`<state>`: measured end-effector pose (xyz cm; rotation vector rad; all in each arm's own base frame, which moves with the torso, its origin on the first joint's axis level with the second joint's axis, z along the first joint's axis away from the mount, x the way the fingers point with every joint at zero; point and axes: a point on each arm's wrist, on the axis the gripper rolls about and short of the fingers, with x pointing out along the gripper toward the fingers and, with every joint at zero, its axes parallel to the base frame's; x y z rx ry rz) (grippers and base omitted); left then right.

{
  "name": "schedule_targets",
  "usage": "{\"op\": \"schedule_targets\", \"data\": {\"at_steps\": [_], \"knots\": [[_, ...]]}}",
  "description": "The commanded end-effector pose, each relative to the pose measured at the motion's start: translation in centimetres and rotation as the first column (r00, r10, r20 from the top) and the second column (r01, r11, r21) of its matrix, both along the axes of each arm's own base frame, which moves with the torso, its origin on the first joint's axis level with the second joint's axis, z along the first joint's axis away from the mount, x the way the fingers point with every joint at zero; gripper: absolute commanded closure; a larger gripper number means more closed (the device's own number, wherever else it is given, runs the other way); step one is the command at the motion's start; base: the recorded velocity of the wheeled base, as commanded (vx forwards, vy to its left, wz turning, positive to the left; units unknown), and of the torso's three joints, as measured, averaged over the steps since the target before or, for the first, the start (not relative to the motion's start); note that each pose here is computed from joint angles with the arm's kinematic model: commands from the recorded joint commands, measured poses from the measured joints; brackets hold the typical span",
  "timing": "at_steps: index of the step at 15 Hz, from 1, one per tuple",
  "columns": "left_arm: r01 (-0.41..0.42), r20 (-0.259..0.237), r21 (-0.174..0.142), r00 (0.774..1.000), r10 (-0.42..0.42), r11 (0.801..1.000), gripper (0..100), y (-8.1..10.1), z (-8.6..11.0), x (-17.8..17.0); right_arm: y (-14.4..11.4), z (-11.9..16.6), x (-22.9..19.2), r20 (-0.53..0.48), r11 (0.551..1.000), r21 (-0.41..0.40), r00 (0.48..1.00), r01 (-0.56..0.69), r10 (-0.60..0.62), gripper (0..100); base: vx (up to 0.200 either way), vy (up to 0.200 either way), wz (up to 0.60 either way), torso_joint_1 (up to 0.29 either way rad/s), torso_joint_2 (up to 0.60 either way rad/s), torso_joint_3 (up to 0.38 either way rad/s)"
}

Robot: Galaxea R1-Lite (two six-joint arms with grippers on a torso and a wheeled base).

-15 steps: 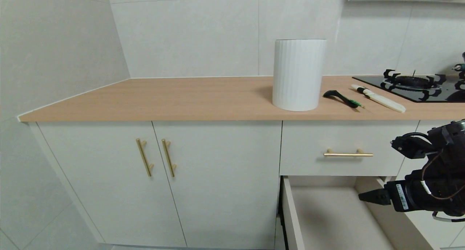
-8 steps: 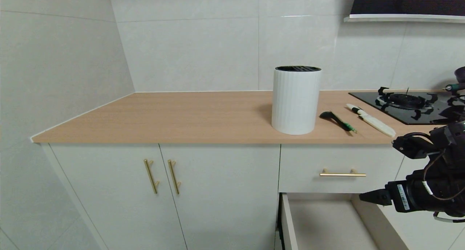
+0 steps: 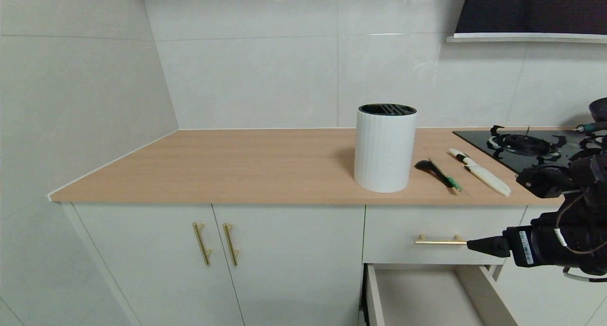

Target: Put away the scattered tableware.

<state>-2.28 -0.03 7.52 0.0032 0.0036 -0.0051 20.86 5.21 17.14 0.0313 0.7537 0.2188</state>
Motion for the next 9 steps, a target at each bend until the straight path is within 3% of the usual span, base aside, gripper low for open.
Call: {"op": "schedule_targets", "data": {"at_steps": [1,9], "knots": [[-0.001,0.001,0.0,1.0,0.001,1.0,0,0.0,0.0,0.0,-0.2,2.0,1.3,0.11,1.0,0.013,0.994,0.011,-0.012,0,0.0,0.0,0.0,0.0,0.0,0.0],[-0.001,-0.001,0.0,1.0,0.001,1.0,0,0.0,0.0,0.0,0.1,2.0,11.7,0.124,0.996,-0.006,0.989,0.084,-0.083,0,0.0,0.0,0.0,0.0,0.0,0.0]]}}
